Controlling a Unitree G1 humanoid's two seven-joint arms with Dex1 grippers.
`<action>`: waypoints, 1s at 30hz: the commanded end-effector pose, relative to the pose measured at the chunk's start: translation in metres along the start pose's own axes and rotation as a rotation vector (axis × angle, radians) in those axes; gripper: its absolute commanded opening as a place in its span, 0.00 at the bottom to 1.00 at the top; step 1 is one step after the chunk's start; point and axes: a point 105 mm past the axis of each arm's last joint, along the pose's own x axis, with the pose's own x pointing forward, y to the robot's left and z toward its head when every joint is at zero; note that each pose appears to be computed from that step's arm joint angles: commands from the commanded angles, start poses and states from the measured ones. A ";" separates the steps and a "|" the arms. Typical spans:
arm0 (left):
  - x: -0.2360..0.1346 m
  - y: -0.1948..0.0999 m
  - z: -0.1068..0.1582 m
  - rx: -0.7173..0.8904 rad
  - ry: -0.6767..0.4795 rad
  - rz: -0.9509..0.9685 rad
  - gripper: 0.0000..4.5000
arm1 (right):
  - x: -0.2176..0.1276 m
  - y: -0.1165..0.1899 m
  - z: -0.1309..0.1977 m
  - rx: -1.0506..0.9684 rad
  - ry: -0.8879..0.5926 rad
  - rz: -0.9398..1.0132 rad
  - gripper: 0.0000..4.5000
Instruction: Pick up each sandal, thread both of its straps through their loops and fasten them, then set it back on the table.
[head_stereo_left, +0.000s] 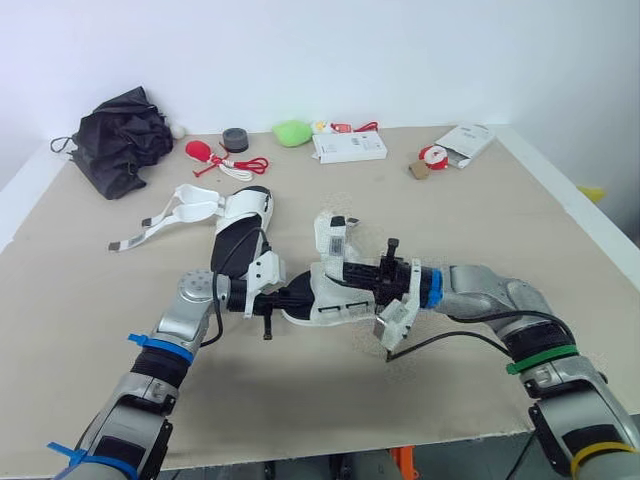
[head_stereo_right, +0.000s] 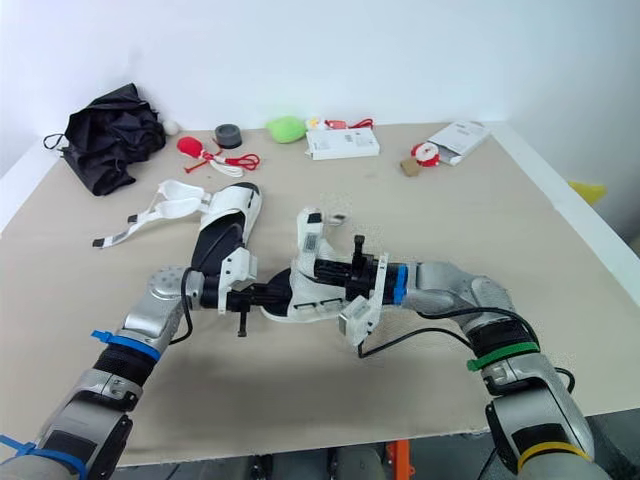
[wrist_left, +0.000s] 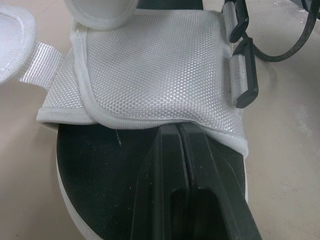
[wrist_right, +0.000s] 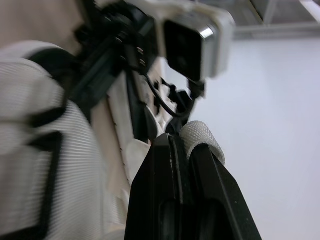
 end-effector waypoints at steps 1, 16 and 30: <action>0.007 -0.019 -0.035 -0.097 0.109 -0.062 0.00 | -0.011 0.014 0.002 0.007 -0.018 0.102 0.01; 0.006 -0.016 -0.035 -0.096 0.111 -0.057 0.00 | -0.028 -0.005 0.001 -0.063 -0.026 0.077 0.99; 0.000 -0.016 -0.037 -0.097 0.128 -0.068 0.00 | -0.074 -0.034 -0.016 0.632 0.248 0.162 0.99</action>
